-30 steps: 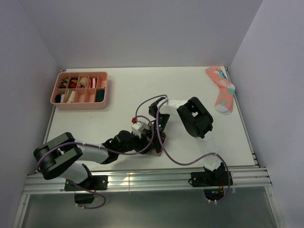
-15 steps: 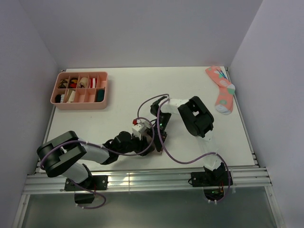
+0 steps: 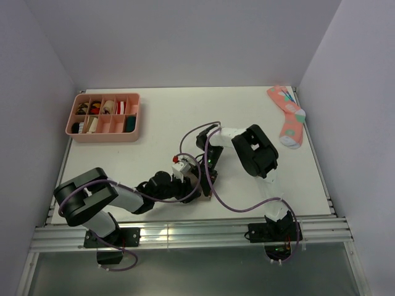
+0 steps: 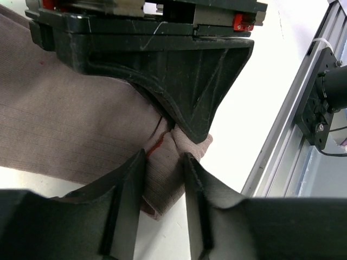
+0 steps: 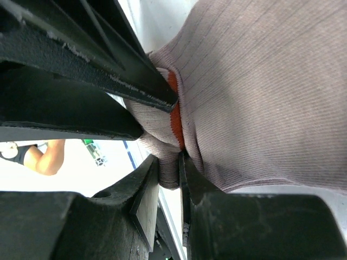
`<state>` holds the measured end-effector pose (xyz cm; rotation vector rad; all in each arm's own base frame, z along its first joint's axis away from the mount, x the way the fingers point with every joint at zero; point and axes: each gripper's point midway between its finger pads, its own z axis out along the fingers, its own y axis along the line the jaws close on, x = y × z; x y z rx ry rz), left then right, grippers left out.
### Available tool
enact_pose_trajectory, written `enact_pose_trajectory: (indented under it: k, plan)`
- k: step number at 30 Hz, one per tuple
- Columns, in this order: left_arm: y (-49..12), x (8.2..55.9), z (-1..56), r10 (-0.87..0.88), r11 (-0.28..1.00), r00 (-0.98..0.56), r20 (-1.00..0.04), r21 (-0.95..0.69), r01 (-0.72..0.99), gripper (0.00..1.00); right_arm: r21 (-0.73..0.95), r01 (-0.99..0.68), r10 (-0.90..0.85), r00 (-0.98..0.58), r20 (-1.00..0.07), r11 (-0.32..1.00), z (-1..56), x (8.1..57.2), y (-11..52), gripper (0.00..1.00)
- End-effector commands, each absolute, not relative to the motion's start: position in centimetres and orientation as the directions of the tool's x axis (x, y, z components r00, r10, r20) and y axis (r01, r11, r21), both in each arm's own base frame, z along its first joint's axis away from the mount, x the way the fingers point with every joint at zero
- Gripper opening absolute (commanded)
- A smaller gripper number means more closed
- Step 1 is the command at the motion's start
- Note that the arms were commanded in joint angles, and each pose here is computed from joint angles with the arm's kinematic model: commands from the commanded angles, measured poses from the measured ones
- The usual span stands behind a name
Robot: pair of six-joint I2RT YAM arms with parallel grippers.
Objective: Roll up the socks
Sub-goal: Roll the sock at the center of the board.
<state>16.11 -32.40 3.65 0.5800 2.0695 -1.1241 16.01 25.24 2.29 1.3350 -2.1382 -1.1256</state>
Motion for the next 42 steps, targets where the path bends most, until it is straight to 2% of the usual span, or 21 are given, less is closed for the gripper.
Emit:
enact_pose_trajectory:
  k: [1,7,8,10,14,26,31,37,42]
  plan:
    - [-32.1,14.7,2.2,0.091,0.513,-0.697,-0.711,-0.566,0.645,0.39,0.744,-0.630,-0.867,-0.477,-0.144,0.223,0.9,18.0,25.6,0.20]
    - [-32.0,14.6,0.9,0.106,0.536,-0.727,-0.678,-0.577,0.616,0.16,0.736,-0.636,-0.856,-0.492,-0.156,0.231,1.2,18.3,25.9,0.21]
    - [-32.0,14.6,0.8,0.106,0.539,-0.731,-0.674,-0.579,0.612,0.08,0.729,-0.646,-0.854,-0.491,-0.169,0.227,1.3,18.5,26.0,0.22]
    - [-32.0,14.5,0.4,0.106,0.546,-0.746,-0.658,-0.588,0.597,0.01,0.720,-0.656,-0.849,-0.494,-0.185,0.225,1.7,18.5,26.0,0.26]
    - [-31.8,14.2,-0.1,0.099,0.561,-0.770,-0.630,-0.604,0.566,0.00,0.691,-0.689,-0.828,-0.506,-0.243,0.218,2.7,19.1,26.1,0.37]
    - [-30.1,14.3,-1.9,0.042,0.602,-0.889,-0.456,-0.698,0.387,0.00,0.509,-0.837,-0.734,-0.471,-0.489,0.198,7.5,21.5,23.9,0.41]
    - [-29.7,14.5,-1.9,0.024,0.615,-0.931,-0.365,-0.729,0.302,0.00,0.356,-0.919,-0.717,-0.362,-0.595,0.168,8.9,22.1,22.5,0.41]
    - [-29.6,13.6,-2.3,0.063,0.604,-0.981,-0.181,-0.776,0.182,0.00,0.186,-0.978,-0.713,-0.194,-0.674,0.090,9.5,21.0,21.7,0.41]
    - [-29.6,12.8,-2.6,0.093,0.611,-0.994,-0.053,-0.785,0.099,0.00,0.040,-0.998,-0.767,-0.057,-0.639,0.040,7.9,19.2,21.5,0.42]
